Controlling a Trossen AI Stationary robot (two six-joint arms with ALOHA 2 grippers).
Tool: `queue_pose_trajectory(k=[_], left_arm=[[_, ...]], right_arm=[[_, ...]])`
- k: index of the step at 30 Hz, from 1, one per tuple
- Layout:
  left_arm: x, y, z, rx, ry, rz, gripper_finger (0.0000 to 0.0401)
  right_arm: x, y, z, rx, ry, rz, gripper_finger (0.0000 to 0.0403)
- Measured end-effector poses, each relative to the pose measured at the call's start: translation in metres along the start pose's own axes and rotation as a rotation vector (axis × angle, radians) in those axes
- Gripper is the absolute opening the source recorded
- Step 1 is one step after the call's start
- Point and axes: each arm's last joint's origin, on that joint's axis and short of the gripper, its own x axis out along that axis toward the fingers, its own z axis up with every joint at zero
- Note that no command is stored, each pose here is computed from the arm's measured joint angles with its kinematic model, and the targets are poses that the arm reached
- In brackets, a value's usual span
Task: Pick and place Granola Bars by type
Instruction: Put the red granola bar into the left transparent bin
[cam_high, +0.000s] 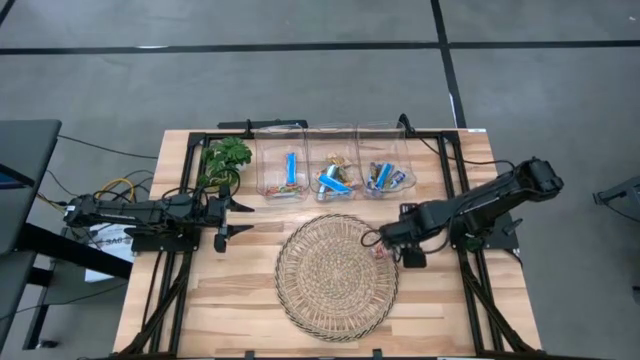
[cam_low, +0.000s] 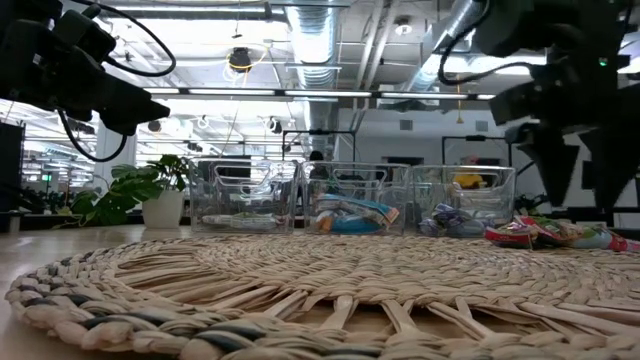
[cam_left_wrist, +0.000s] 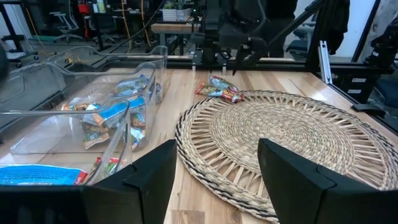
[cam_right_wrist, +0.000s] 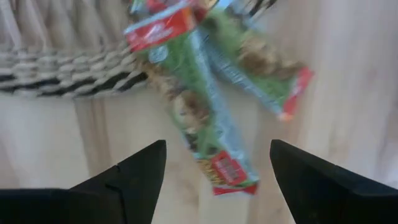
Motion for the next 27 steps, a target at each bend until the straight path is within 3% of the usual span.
queue_pose_trajectory(k=[7, 15, 27], left_arm=[[0.000, 0.000, 0.000, 0.000, 0.002, 0.000, 0.0220], [0.000, 0.000, 0.000, 0.000, 0.002, 0.000, 0.0220], [0.000, 0.000, 0.000, 0.000, 0.002, 0.000, 0.0220]], right_arm=[[0.019, 0.007, 0.000, -0.019, 0.074, 0.004, 0.0282], [0.036, 0.007, 0.002, 0.012, 0.055, -0.011, 0.0268], [0.043, 0.008, 0.005, 0.031, 0.069, -0.007, 0.0080]])
